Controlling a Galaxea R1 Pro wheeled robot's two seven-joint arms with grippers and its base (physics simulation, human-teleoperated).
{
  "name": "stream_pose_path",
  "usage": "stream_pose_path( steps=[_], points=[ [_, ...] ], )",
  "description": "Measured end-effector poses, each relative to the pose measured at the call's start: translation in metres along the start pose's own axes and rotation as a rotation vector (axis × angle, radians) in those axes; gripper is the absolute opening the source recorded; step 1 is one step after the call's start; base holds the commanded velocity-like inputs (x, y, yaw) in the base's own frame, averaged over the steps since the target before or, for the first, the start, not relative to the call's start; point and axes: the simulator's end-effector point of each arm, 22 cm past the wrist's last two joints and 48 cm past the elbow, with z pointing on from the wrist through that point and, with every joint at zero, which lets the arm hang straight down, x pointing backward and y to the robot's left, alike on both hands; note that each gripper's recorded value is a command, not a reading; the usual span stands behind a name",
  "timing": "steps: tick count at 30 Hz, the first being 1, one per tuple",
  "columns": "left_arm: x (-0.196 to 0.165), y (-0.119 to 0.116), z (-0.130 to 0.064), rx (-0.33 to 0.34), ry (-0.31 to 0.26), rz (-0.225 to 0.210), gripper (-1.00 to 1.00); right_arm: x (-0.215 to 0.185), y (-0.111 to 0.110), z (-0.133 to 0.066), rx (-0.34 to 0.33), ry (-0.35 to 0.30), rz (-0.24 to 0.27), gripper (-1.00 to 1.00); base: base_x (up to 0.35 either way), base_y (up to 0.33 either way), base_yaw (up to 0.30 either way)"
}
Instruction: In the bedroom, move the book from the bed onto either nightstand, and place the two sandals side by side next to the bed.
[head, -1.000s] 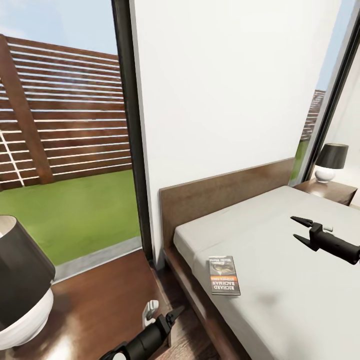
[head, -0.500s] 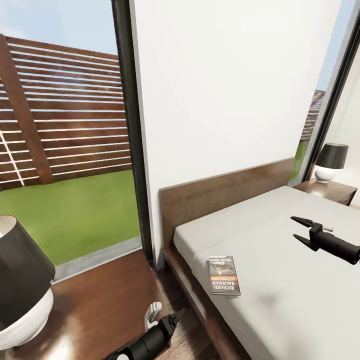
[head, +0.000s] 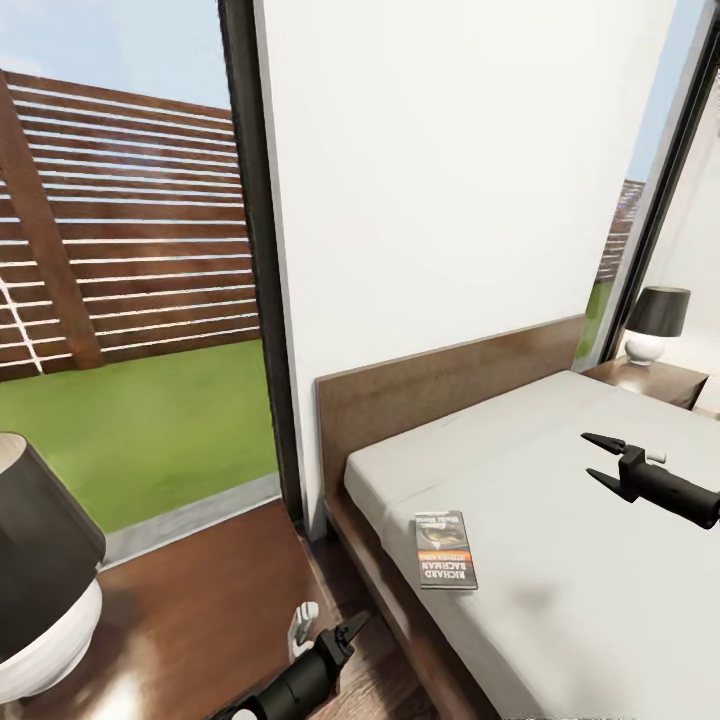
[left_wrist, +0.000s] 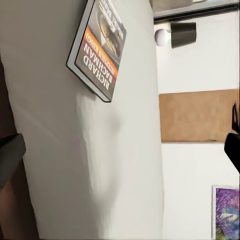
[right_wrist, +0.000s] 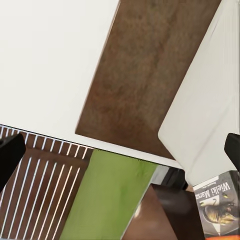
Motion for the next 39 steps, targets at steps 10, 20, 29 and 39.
stream_pose_path(
  steps=[10,20,29,39],
  points=[
    [-0.0023,-0.0004,-0.0009,0.019,-0.018,-0.060,1.00,0.0000,0.0000,0.0000,0.000,0.000,0.000,1.00,0.000,0.000,-0.116],
    [-0.0032,-0.0008,-0.0014,0.025,-0.022,-0.072,1.00,0.0000,0.0000,0.0000,0.000,0.000,0.000,1.00,0.000,0.000,-0.094],
    [-0.0042,-0.0014,-0.0018,0.029,-0.025,-0.074,1.00,0.0000,-0.0002,0.0000,0.001,0.000,0.000,1.00,0.000,0.000,-0.080],
    [-0.0047,-0.0016,-0.0020,0.031,-0.026,-0.076,1.00,0.0001,-0.0005,0.0000,0.002,0.000,0.000,1.00,0.000,0.000,-0.078]
  ],
)
